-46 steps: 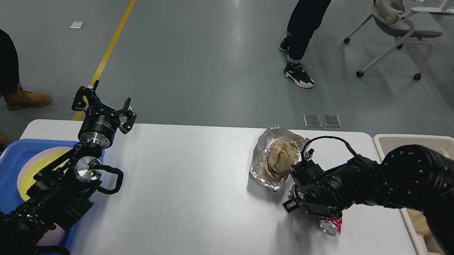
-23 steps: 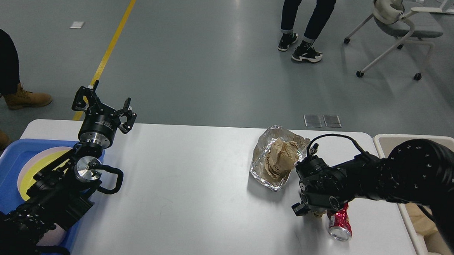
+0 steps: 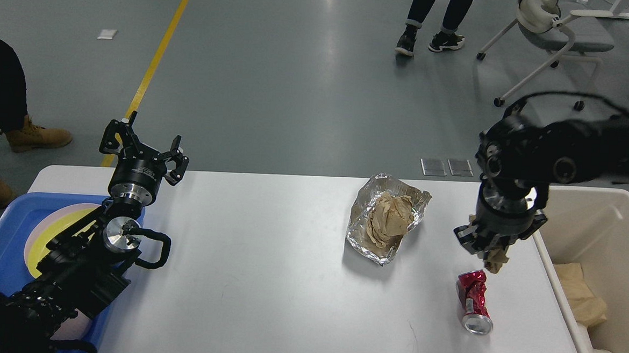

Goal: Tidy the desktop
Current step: 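Lift the crumpled paper and carry it over the bin, then lower the right gripper into the bin, release the paper, withdraw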

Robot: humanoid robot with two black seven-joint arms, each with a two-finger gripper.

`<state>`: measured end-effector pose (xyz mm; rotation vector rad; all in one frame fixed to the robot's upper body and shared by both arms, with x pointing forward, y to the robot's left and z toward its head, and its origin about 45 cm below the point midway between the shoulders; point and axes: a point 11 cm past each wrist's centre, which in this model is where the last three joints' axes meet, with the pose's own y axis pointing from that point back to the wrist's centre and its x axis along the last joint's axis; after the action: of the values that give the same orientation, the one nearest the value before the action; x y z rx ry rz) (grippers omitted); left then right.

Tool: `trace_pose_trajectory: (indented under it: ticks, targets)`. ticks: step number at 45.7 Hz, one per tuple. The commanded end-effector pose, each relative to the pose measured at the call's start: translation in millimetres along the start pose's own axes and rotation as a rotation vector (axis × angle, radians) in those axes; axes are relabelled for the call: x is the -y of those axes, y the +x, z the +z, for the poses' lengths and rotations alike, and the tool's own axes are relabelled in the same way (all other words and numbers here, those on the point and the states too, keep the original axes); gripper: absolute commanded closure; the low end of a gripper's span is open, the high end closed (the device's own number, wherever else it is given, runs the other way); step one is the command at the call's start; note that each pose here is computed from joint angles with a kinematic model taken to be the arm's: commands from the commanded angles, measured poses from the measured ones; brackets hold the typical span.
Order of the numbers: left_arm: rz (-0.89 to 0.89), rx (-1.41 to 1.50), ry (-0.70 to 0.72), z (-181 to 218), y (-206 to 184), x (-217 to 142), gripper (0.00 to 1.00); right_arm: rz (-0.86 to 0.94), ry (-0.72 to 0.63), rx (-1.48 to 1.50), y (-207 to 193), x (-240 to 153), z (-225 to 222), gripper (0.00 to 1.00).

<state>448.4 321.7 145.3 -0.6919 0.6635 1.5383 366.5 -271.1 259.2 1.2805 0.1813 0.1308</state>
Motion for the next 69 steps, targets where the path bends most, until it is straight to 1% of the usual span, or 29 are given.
trace_pose_trajectory:
  ticks: [1, 4, 7, 11, 18, 28, 31, 34, 40, 42, 45, 49, 54, 57, 64, 69]
  targets:
    - [0.0, 0.0, 0.0, 0.0, 0.1, 0.0, 0.04, 0.012, 0.088, 0.129, -2.3, -58.8, 37.5, 1.0]
    - [0.0, 0.0, 0.0, 0.0, 0.1, 0.0, 0.04, 0.066, 0.104, 0.197, -1.3, -82.4, 56.7, 1.0]
    - [0.0, 0.0, 0.0, 0.0, 0.1, 0.0, 0.04, 0.11, 0.093, 0.242, -1.8, -101.5, 73.8, 1.0]
    - [0.0, 0.0, 0.0, 0.0, 0.1, 0.0, 0.04, 0.141, 0.081, 0.295, -4.3, -116.9, 90.2, 1.0]
    - [0.0, 0.0, 0.0, 0.0, 0.1, 0.0, 0.04, 0.15, 0.057, 0.391, -7.8, -121.9, 116.3, 1.0]
    - [0.001, 0.001, 0.0, 0.0, 0.2, 0.0, 0.04, 0.21, 0.002, 0.485, -7.1, -135.7, 154.5, 1.0]
    - [0.0, 0.0, 0.0, 0.0, 0.1, 0.0, 0.04, 0.231, -0.033, 0.535, -8.9, -136.0, 177.7, 1.0]
    - [0.0, 0.0, -0.001, 0.3, -0.5, 0.4, 0.04, 0.256, -0.1, 0.616, -11.0, -131.1, 215.0, 1.0]
    - [0.0, 0.0, 0.0, 0.0, 0.1, 0.0, 0.04, 0.216, -0.246, 0.708, -16.3, -82.4, 264.3, 1.0]
    - [0.0, 0.0, 0.0, 0.0, 0.1, 0.0, 0.04, 0.175, -0.284, 0.723, -22.9, -57.7, 273.1, 1.0]
    - [0.0, 0.0, 0.0, 0.0, 0.1, 0.0, 0.04, 0.068, -0.328, 0.719, -41.7, -6.7, 276.9, 1.0]
    - [0.0, 0.0, 0.0, 0.0, 0.1, 0.0, 0.04, -0.079, -0.365, 0.669, -67.3, 53.4, 265.7, 1.0]
    - [-0.001, 0.0, -0.001, 0.3, -0.6, 0.4, 0.04, -0.009, -0.475, 0.583, -74.8, 123.9, 245.2, 1.0]
    - [0.0, 0.0, 0.0, 0.0, 0.1, 0.0, 0.04, 0.043, -0.509, 0.531, -83.1, 163.2, 228.8, 1.0]
    - [-0.001, 0.0, -0.001, 0.3, -0.6, 0.4, 0.04, 0.125, -0.511, 0.486, -102.3, 216.3, 201.5, 1.0]
    - [0.0, 0.0, 0.0, 0.0, 0.1, 0.0, 0.04, 0.14, -0.493, 0.449, -109.9, 235.6, 186.3, 1.0]
